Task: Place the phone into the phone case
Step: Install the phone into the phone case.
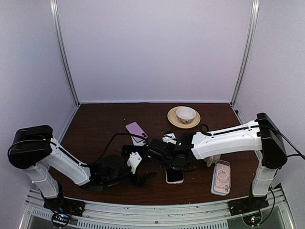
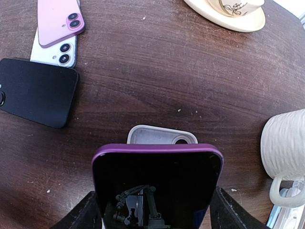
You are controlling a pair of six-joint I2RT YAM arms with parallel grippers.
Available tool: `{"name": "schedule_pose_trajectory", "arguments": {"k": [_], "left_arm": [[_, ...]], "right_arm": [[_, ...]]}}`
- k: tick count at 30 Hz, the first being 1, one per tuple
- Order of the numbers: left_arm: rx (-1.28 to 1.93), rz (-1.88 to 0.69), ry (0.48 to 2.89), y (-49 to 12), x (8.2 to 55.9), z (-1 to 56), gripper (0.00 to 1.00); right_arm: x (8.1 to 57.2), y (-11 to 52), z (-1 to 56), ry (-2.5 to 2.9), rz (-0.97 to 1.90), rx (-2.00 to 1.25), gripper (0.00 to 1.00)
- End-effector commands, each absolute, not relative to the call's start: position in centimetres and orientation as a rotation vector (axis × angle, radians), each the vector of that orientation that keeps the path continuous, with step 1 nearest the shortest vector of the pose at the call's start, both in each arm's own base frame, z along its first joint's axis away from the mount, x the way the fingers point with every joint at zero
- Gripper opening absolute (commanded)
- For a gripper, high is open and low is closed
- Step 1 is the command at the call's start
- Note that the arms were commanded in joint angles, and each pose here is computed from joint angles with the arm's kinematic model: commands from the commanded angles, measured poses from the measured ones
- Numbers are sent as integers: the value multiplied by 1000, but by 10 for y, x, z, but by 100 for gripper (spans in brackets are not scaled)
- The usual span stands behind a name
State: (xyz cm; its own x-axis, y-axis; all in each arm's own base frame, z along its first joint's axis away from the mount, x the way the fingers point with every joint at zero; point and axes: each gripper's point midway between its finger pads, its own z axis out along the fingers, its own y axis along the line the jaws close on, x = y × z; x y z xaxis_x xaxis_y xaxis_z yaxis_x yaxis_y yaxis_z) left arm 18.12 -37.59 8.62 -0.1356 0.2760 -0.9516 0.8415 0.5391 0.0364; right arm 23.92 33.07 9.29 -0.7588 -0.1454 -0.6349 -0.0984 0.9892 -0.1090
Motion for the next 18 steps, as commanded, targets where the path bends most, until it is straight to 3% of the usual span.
{"name": "schedule_pose_trajectory", "arguments": {"k": [1, 18], "left_arm": [[943, -659, 1687, -369, 177, 92, 85], [890, -696, 1700, -362, 175, 81, 83]], "right_arm": [[243, 330, 107, 2407, -28, -105, 0], [248, 314, 92, 2381, -148, -25, 0]]}}
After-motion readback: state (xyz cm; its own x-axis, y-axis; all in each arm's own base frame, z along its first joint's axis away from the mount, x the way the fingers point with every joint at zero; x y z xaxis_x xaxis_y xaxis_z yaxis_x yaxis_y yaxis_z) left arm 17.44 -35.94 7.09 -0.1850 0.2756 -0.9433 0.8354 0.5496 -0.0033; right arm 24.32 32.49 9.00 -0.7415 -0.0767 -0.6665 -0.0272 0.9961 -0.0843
